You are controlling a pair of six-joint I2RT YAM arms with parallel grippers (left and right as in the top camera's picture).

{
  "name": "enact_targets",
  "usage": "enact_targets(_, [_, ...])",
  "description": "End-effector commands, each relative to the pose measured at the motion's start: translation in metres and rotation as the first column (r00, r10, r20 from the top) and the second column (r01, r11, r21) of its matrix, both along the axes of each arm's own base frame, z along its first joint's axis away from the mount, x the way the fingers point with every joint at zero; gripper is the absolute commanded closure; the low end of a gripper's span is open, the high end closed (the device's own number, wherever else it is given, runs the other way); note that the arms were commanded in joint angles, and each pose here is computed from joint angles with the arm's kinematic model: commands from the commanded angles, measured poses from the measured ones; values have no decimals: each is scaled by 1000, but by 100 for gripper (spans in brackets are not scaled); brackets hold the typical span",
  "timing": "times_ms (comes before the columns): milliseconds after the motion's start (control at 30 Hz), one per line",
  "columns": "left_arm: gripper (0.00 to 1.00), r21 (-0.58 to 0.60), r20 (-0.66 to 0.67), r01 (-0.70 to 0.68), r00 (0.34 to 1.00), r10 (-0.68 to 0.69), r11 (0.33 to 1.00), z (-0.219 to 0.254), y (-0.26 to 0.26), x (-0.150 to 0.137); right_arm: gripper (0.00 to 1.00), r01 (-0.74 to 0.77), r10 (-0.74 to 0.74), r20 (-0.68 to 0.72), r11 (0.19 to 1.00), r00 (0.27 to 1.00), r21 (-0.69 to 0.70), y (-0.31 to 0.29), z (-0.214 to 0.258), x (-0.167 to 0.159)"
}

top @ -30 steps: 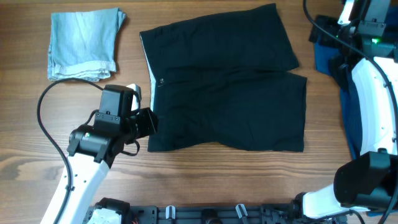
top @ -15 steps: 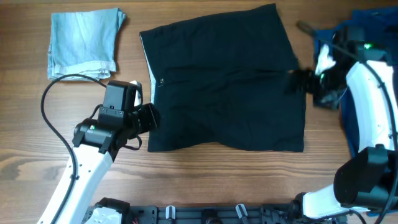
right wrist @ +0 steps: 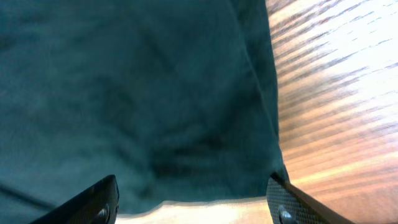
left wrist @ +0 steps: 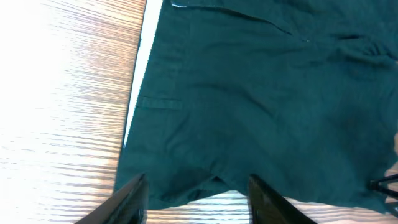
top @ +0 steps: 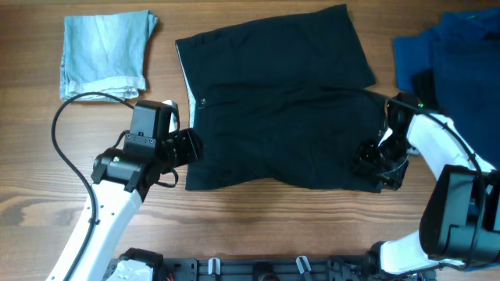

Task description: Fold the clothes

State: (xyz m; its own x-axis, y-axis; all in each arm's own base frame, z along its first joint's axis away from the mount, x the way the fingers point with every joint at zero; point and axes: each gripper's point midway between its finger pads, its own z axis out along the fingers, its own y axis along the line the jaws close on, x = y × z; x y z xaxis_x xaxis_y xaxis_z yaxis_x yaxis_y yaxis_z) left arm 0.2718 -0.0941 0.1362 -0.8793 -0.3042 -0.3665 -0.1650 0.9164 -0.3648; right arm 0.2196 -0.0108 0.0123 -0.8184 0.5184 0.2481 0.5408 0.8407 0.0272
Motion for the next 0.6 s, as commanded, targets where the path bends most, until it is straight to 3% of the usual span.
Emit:
enact_targets(0, [34, 33, 3, -21, 1000, 21, 999, -2, 6, 2, 24, 72, -72, -14, 997, 997, -3, 1, -15, -8])
enact_targets(133, [32, 58, 0, -31, 1000, 31, 998, -3, 10, 2, 27, 83, -83, -11, 997, 996, -10, 0, -19, -10])
enact_targets(300, [31, 121, -1, -63, 998, 64, 991, -6, 22, 1, 9, 74, -84, -54, 985, 995, -155, -31, -19, -23])
enact_targets(400, [31, 124, -12, -62, 998, 64, 990, -10, 22, 2, 6, 120, -129, -41, 978, 991, -170, -38, -18, -19])
enact_targets(500, [31, 131, -33, -59, 997, 64, 990, -15, 22, 2, 5, 139, -149, -50, 976, 988, -165, -40, -17, -22])
enact_targets(567, [31, 136, -48, -57, 997, 64, 989, -20, 22, 2, 9, 152, -161, -52, 978, 986, -140, -37, -17, -23])
